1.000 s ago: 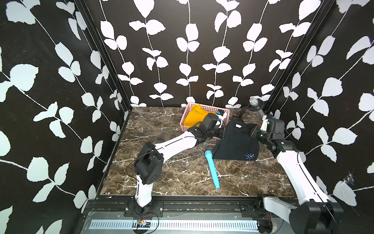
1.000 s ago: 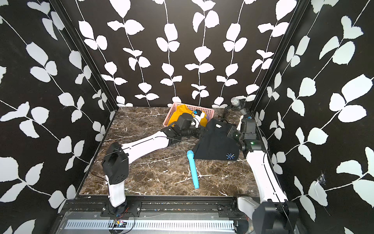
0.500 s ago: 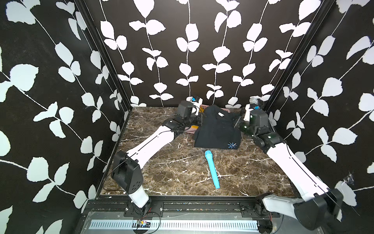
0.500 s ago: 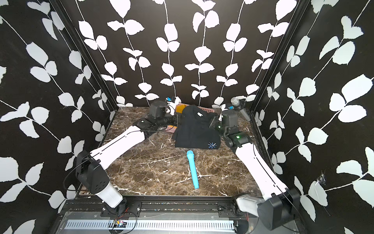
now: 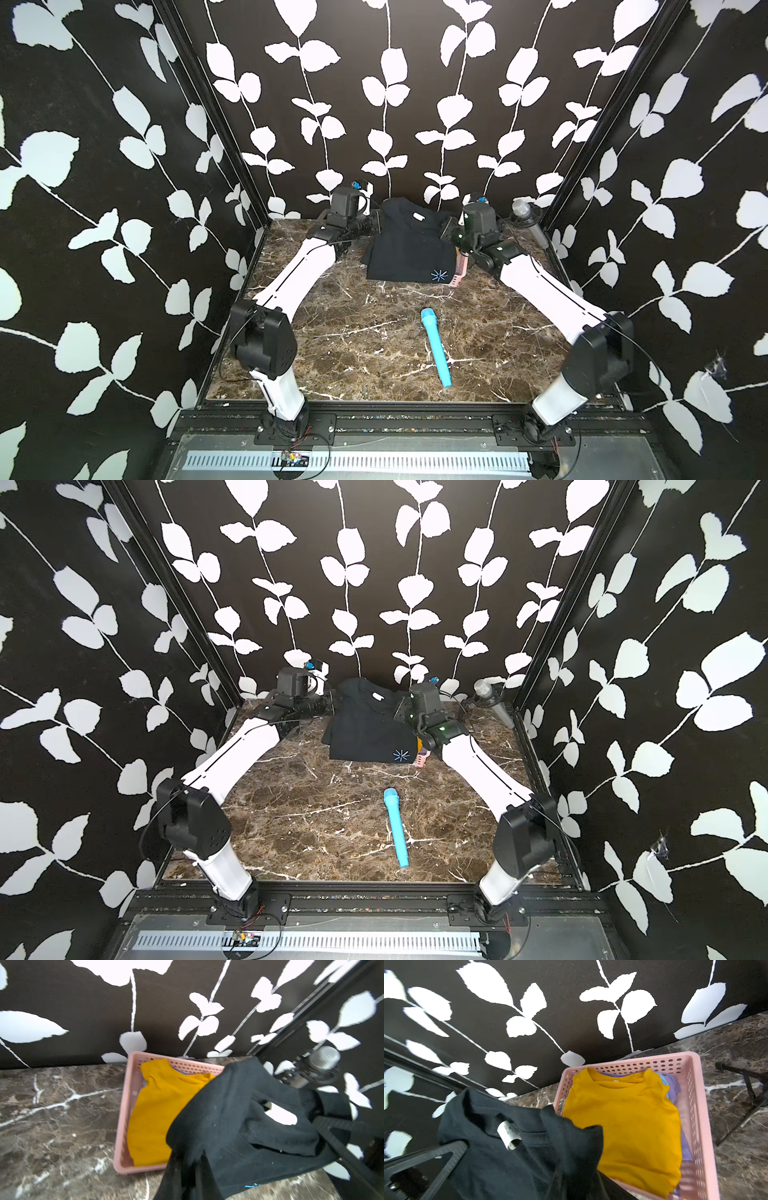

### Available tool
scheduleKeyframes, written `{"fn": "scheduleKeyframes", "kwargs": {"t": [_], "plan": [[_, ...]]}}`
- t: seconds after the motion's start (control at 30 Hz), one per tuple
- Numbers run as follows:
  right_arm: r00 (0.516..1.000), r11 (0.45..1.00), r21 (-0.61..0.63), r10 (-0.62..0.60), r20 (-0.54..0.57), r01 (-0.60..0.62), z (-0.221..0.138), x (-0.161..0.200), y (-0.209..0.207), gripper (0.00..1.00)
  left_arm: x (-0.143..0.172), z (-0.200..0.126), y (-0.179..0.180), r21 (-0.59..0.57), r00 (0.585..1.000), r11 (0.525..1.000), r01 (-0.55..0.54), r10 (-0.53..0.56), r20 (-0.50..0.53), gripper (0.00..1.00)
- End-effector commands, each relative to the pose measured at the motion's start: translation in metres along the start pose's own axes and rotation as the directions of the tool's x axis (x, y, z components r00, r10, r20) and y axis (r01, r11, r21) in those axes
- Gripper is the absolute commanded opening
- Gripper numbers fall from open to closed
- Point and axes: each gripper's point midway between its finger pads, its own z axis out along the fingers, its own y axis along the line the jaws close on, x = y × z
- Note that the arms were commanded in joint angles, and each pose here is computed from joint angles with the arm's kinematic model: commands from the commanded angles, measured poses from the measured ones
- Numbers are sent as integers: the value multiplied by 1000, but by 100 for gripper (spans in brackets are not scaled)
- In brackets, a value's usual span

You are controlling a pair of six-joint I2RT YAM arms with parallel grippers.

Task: Put the folded t-shirts into the basket
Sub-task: Place the T-shirt in the bin.

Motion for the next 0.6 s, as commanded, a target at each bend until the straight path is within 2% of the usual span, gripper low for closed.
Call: {"fn": "scheduleKeyframes", "kwargs": {"t": [0.0,0.3,0.57], "plan": [[997,1000,25,-11,76,9,13,-22,3,0,-10,19,9,3,999,1000,-29,29,-18,0],[995,976,206,-83,57,70,61,-30,-48,0,-17,87,28,8,998,999,-40,40,-44,0],[993,964,237,-117,-17,118,100,-30,-90,1,-15,132,44,2,995,996,-94,94,-10,0]]}}
